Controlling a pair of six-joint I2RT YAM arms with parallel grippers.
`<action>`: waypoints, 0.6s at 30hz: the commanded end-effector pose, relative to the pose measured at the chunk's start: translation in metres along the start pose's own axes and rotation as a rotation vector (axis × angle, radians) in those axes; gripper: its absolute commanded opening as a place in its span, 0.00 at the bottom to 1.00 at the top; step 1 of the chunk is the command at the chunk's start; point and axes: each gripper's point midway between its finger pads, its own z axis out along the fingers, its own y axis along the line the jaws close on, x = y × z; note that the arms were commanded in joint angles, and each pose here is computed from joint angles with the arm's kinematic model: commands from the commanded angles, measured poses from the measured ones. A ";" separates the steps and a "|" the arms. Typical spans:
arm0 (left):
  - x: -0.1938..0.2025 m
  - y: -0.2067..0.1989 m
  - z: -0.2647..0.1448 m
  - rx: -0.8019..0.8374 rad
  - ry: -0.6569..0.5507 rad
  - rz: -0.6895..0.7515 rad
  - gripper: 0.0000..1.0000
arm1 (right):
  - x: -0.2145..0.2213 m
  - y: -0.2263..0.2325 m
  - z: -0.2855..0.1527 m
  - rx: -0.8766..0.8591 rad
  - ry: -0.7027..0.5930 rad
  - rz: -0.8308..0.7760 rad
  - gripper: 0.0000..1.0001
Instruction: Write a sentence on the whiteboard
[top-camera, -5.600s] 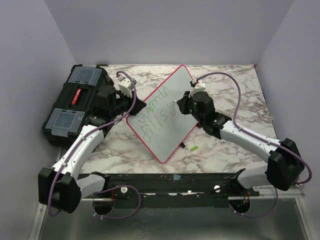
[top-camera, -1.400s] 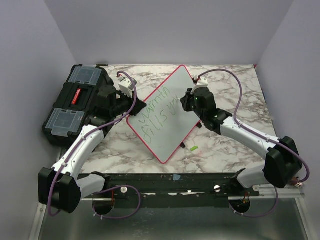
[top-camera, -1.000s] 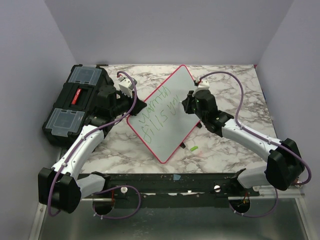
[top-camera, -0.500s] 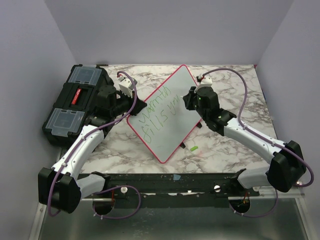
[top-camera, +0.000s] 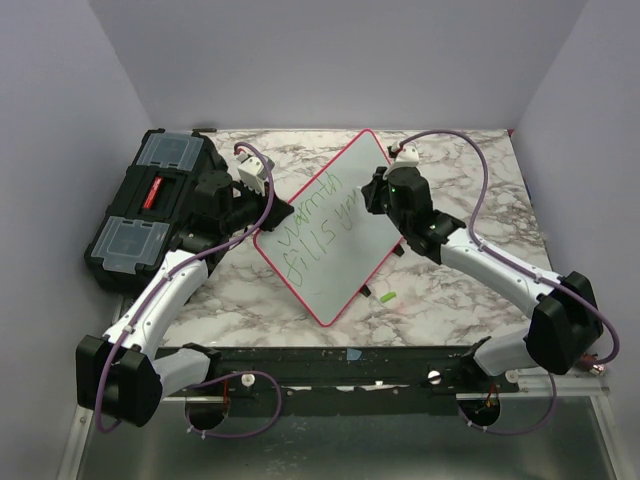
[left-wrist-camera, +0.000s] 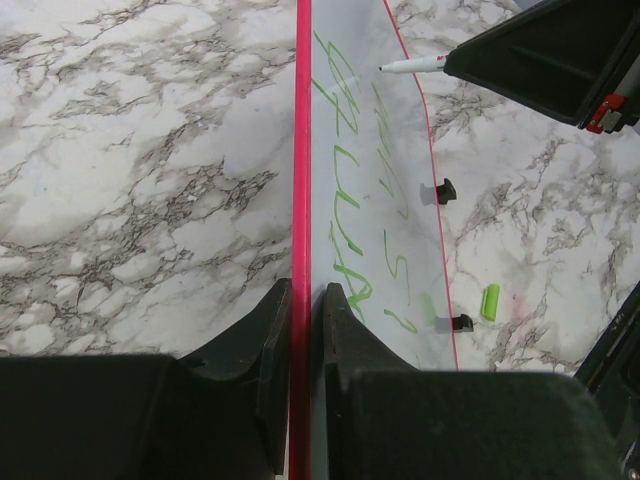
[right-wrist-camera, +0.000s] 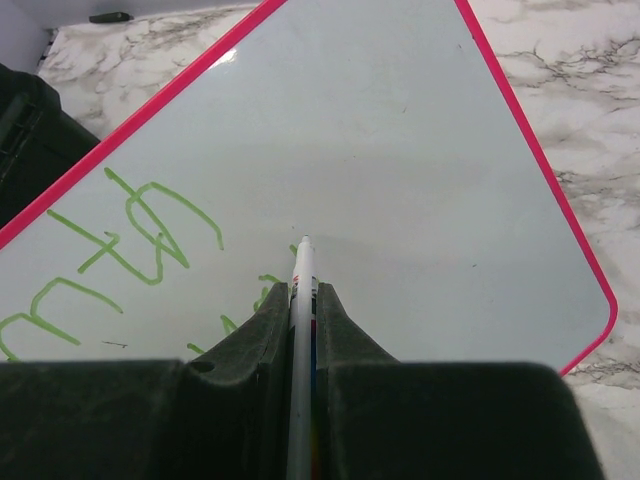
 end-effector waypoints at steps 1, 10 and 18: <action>-0.007 -0.002 -0.001 0.007 -0.026 0.097 0.00 | -0.013 0.003 0.008 0.013 -0.038 0.017 0.01; -0.008 -0.002 -0.002 0.005 -0.028 0.099 0.00 | -0.005 0.003 0.015 0.019 -0.022 0.009 0.01; -0.007 -0.001 -0.001 0.004 -0.025 0.097 0.00 | 0.015 -0.004 0.013 0.026 0.019 -0.014 0.01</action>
